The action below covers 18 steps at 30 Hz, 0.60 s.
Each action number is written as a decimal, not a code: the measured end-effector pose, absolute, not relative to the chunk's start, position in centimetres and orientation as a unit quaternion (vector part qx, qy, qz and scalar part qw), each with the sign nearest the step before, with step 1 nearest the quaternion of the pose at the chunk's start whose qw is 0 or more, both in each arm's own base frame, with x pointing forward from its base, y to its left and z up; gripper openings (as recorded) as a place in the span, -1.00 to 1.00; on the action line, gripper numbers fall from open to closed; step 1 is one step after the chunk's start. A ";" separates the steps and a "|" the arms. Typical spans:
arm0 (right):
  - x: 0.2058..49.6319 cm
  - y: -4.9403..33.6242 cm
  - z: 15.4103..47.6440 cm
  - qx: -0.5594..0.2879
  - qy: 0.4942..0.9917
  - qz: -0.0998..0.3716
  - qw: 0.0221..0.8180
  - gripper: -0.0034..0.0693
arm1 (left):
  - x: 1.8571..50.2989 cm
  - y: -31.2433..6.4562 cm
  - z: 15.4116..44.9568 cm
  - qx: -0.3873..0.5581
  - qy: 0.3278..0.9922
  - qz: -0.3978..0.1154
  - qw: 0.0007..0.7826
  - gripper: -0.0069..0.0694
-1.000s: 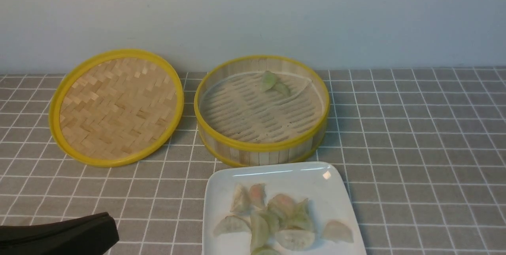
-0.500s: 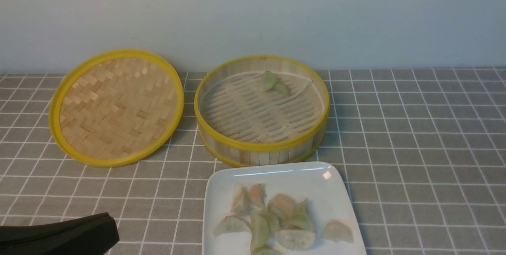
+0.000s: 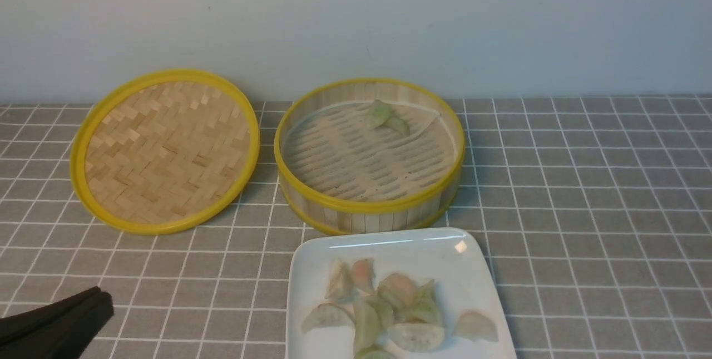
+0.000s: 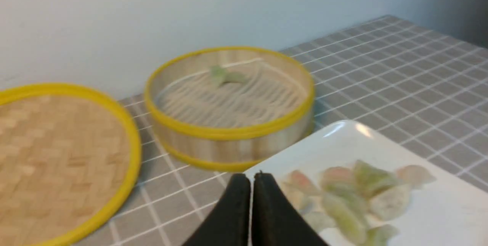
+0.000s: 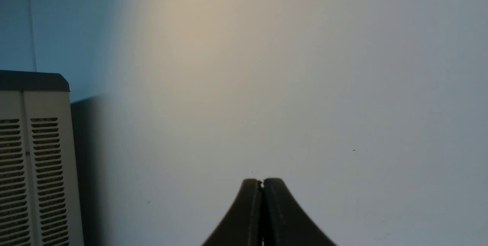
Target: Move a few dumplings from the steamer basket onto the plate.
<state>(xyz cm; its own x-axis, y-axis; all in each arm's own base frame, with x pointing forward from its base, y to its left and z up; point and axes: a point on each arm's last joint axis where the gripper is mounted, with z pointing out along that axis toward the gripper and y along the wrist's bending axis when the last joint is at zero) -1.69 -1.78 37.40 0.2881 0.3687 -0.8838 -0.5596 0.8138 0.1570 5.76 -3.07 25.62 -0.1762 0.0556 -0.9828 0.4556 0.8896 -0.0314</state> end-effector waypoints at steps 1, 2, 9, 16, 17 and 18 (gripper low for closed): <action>-1.7 -1.8 37.4 -0.092 0.521 0.291 0.797 -0.95 | 5.6 -2.7 24.9 0.153 0.750 -0.152 0.625 -0.83; -1.7 -1.8 37.4 -0.092 0.521 0.291 0.797 -0.95 | 5.4 -2.3 24.1 0.133 0.753 -0.137 0.630 -0.83; -1.7 -1.8 37.4 -0.092 0.520 0.290 0.798 -0.95 | 5.1 -0.8 19.8 0.038 0.772 -0.056 0.633 -0.83; -1.7 -1.8 37.4 -0.092 0.520 0.290 0.798 -0.95 | 5.1 -0.6 17.0 0.072 0.811 -0.012 0.580 -0.83; -1.7 -1.8 37.4 -0.092 0.520 0.290 0.798 -0.95 | 5.1 -0.6 17.0 0.075 0.811 -0.011 0.580 -0.83; -1.7 -1.8 37.4 -0.092 0.520 0.290 0.798 -0.95 | 5.1 -0.7 17.1 0.077 0.810 -0.012 0.581 -0.83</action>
